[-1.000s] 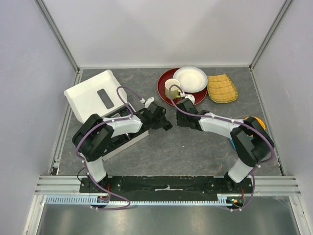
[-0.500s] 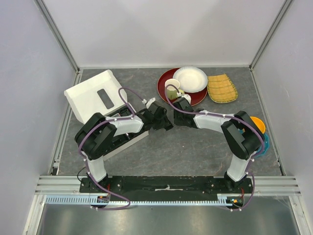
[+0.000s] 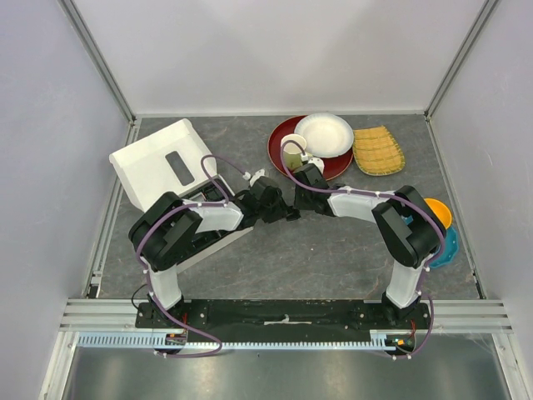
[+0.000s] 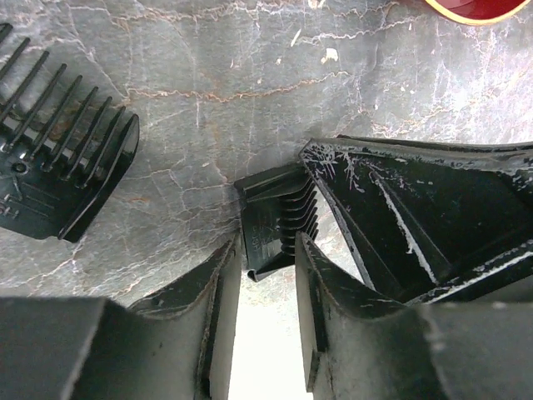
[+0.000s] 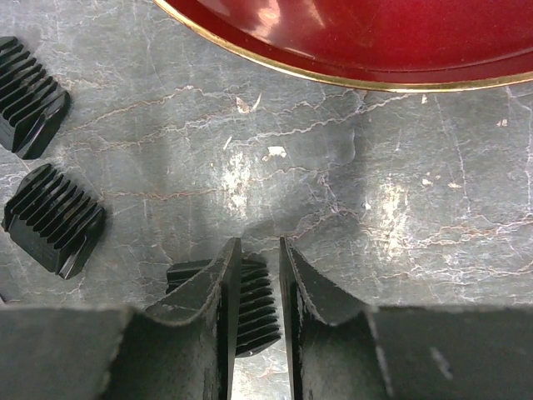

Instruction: Sort the hair-cutting tools

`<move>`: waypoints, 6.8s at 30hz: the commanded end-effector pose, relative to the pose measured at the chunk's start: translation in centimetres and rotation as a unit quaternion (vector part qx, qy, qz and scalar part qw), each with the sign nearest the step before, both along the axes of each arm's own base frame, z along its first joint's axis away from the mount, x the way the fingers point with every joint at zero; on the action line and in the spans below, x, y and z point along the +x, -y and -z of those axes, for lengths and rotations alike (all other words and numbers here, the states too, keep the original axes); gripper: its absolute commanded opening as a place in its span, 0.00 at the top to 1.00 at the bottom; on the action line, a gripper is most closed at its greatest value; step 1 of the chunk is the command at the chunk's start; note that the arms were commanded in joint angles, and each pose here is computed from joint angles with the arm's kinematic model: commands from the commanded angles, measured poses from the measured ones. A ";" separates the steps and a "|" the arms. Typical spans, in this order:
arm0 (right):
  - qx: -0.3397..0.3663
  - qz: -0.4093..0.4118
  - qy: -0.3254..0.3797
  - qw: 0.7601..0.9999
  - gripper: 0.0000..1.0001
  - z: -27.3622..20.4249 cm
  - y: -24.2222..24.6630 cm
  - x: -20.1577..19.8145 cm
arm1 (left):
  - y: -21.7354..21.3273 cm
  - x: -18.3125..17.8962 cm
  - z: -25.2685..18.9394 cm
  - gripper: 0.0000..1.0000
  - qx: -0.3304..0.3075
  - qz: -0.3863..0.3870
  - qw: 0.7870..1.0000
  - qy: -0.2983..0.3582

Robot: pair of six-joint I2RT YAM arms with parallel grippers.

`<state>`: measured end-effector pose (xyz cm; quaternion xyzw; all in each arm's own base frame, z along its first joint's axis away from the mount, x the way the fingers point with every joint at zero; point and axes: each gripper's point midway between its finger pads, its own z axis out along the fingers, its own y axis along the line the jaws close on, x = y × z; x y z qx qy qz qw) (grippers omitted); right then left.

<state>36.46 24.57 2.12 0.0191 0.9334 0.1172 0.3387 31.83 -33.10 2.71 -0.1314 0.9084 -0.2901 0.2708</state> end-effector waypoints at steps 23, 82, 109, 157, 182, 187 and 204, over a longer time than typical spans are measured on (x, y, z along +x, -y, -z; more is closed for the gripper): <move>0.037 0.019 -0.030 0.999 0.65 0.2 0.3 -1.8 | 1.9 -0.2 -1.3 0.98 -0.051 0.029 0.998 0.020; 0.130 0.111 -0.065 0.983 0.53 -0.9 2.0 -4.6 | 1.6 -3.2 -1.4 0.98 -0.094 0.050 0.994 0.003; 0.099 0.045 0.010 0.994 0.04 -7.2 8.6 -10.2 | -16.5 -3.1 -11.5 0.98 -0.065 -0.054 0.996 0.012; 0.085 0.037 -0.025 0.995 0.07 -4.3 8.7 -11.3 | -19.1 -5.1 -1.2 0.80 0.017 -0.064 0.991 -0.117; 0.096 0.033 -0.025 0.995 0.07 -4.5 8.1 -11.1 | -18.6 -4.3 -7.6 0.58 -0.006 -0.047 0.998 -0.034; 0.105 0.015 -0.018 0.994 0.07 -5.3 7.0 -10.1 | -17.3 -3.8 -9.6 0.58 -0.039 -0.028 0.999 -0.002; 0.005 0.100 0.077 0.992 0.02 -8.2 -3.1 -1.4 | -19.2 -4.5 -14.3 0.41 -0.003 -0.037 0.996 0.076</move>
